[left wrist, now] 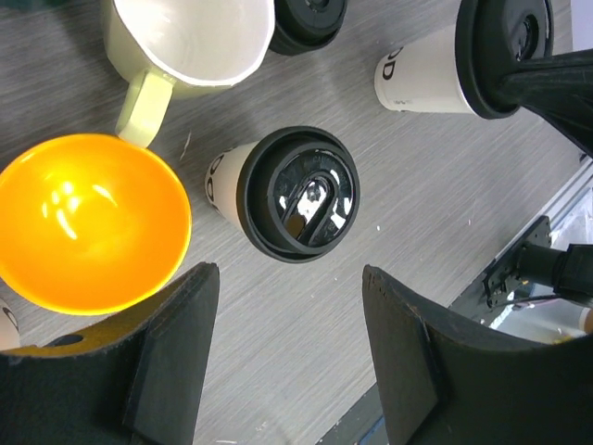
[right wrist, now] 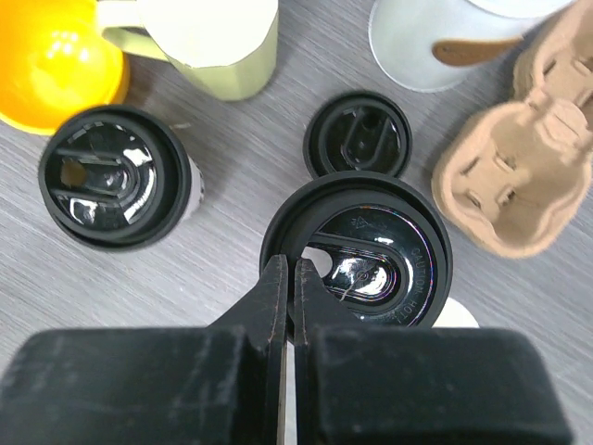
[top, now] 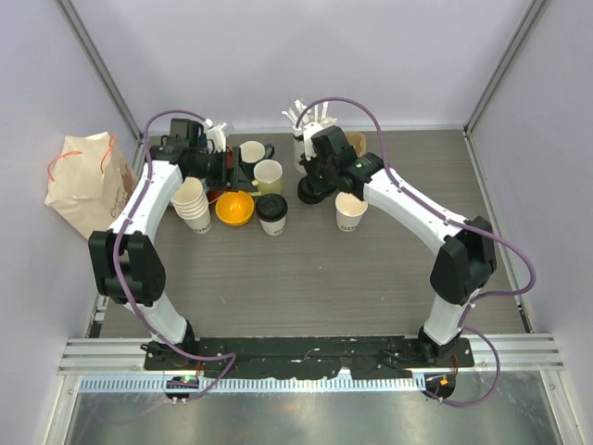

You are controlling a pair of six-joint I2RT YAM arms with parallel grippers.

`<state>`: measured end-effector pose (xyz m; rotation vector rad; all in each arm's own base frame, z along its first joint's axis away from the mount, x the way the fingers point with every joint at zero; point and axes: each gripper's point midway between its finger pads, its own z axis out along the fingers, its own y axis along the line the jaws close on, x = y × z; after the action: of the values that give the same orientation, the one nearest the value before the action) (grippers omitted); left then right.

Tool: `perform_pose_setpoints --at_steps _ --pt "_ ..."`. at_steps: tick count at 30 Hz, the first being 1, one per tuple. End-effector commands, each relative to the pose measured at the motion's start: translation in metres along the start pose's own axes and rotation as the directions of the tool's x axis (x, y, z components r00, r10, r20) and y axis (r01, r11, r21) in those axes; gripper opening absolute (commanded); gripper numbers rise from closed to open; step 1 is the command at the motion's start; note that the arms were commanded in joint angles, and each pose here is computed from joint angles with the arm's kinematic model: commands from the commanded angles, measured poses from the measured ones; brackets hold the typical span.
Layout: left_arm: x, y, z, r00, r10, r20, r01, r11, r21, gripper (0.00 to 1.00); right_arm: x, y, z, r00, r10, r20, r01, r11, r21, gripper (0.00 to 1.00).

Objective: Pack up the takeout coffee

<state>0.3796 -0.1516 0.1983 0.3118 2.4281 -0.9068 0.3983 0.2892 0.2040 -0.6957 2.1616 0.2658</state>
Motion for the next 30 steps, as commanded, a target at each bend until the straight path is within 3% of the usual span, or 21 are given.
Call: perform_pose_setpoints --at_steps 1,12,30 --pt "-0.009 -0.024 -0.016 0.996 0.091 0.005 -0.091 0.996 0.003 0.67 0.018 -0.029 -0.033 0.999 -0.002 -0.052 0.008 0.994 0.109 0.01" --pt "-0.002 -0.053 -0.011 0.989 0.148 -0.021 -0.147 0.989 0.036 0.67 0.05 -0.05 -0.038 0.998 0.021 -0.059 -0.012 0.987 0.161 0.01" --pt "0.002 -0.053 -0.007 0.988 0.151 -0.035 -0.15 0.988 0.044 0.67 0.063 -0.059 -0.031 0.996 0.085 -0.024 -0.08 0.984 0.158 0.01"
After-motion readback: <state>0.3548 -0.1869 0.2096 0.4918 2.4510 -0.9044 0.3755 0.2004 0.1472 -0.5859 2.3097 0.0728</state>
